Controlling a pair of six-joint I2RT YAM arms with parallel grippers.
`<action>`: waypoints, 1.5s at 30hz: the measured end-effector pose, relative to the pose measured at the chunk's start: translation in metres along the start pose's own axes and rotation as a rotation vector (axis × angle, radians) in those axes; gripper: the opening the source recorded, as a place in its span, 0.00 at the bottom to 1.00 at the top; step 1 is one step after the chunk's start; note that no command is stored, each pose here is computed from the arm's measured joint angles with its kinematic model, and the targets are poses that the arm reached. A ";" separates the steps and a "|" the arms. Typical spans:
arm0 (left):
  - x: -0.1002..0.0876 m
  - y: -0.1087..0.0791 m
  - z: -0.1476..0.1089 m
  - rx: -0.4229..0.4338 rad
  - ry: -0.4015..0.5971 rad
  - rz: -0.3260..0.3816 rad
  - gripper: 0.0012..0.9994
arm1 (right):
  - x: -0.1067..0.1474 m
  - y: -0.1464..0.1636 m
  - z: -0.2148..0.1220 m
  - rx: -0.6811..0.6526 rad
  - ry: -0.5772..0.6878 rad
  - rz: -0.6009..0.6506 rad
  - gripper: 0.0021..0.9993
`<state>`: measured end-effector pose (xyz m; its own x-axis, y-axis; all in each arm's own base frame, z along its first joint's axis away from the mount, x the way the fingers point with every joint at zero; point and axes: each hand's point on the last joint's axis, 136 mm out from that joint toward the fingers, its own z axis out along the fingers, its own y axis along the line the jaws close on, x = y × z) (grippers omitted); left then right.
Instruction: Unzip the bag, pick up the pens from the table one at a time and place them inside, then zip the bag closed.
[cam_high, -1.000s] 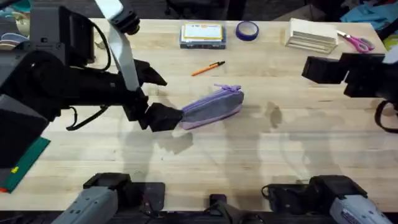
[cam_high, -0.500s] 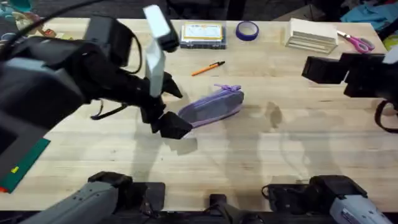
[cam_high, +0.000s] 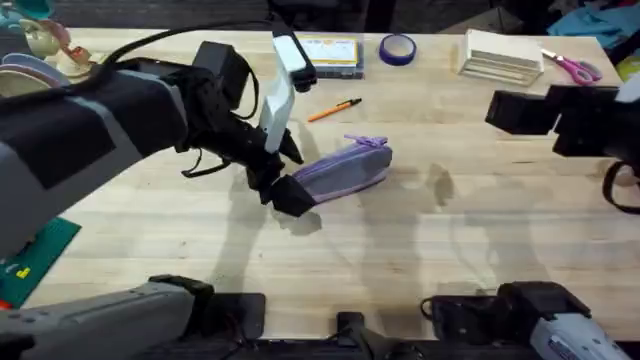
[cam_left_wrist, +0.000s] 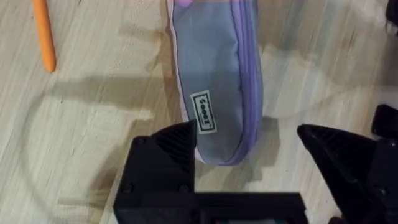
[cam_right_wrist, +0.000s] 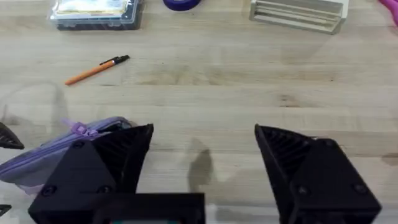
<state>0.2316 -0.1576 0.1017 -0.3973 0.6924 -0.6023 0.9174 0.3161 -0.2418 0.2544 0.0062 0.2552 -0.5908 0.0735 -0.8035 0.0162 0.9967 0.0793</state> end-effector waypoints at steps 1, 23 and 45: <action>0.000 0.000 0.000 0.000 0.001 -0.001 0.99 | 0.000 0.000 0.000 0.000 0.000 0.000 1.00; -0.003 0.008 0.000 -0.035 -0.007 0.029 0.04 | 0.000 0.000 0.000 -0.001 0.001 0.035 1.00; -0.003 0.008 0.000 -0.036 -0.006 0.029 0.04 | 0.029 0.135 0.057 -0.573 0.188 -0.279 1.00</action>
<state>0.2405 -0.1570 0.1017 -0.3706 0.6974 -0.6135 0.9270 0.3191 -0.1972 0.2855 0.1450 0.2084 -0.6423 -0.2437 -0.7267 -0.5585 0.7981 0.2260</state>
